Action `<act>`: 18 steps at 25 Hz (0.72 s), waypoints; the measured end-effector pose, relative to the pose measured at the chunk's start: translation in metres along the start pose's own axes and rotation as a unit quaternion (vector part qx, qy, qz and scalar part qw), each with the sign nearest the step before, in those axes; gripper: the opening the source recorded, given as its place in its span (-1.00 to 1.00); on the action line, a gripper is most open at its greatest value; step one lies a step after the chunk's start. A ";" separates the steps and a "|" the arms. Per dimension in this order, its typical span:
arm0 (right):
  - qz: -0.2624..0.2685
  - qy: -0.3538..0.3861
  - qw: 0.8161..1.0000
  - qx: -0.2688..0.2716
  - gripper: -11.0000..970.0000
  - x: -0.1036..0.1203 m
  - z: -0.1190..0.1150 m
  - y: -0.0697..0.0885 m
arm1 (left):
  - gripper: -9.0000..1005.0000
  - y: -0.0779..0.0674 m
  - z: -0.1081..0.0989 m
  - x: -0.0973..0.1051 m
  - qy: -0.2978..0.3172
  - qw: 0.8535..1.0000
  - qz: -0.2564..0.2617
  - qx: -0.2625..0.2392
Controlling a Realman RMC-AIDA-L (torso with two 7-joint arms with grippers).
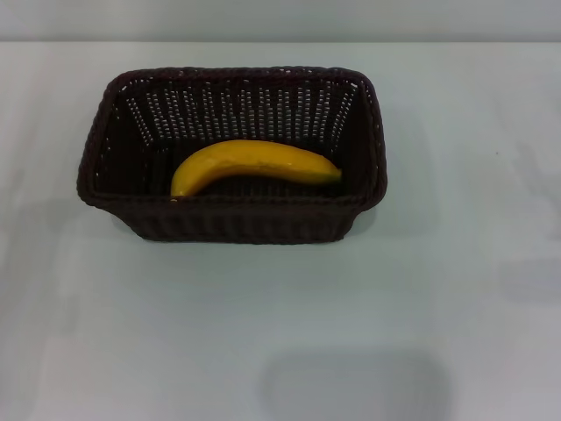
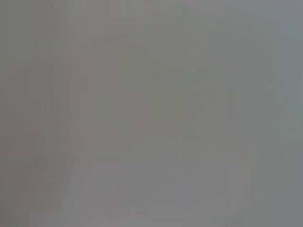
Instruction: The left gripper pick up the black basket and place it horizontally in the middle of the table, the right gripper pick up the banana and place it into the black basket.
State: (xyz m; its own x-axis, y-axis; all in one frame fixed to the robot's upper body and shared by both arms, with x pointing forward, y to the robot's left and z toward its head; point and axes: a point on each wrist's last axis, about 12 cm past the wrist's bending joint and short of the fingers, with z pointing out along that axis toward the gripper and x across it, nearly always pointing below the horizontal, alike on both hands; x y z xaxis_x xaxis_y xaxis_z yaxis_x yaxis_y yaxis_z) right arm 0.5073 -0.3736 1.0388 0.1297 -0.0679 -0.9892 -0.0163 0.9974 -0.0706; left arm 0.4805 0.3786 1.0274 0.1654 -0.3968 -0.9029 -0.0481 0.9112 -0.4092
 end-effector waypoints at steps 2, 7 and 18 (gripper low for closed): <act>0.002 -0.003 1.000 -0.002 0.77 -0.001 0.002 0.001 | 0.43 0.001 0.000 -0.001 -0.002 1.000 0.000 -0.002; 0.006 -0.008 1.000 -0.004 0.77 -0.002 0.002 0.003 | 0.44 0.000 0.003 -0.002 -0.011 1.000 0.028 -0.007; 0.009 -0.014 1.000 -0.007 0.77 -0.004 0.007 0.005 | 0.44 -0.002 -0.001 0.004 -0.018 0.999 0.033 -0.031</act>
State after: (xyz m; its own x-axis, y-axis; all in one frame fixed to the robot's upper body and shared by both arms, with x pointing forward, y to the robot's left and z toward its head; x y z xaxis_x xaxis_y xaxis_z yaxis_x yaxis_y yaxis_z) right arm 0.5138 -0.3683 1.0435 0.1563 -0.0489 -0.9865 -0.0318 0.9980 -0.0545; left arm 0.4805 0.3749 1.0245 0.1958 -0.3310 -0.9231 -0.1217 0.9258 -0.3578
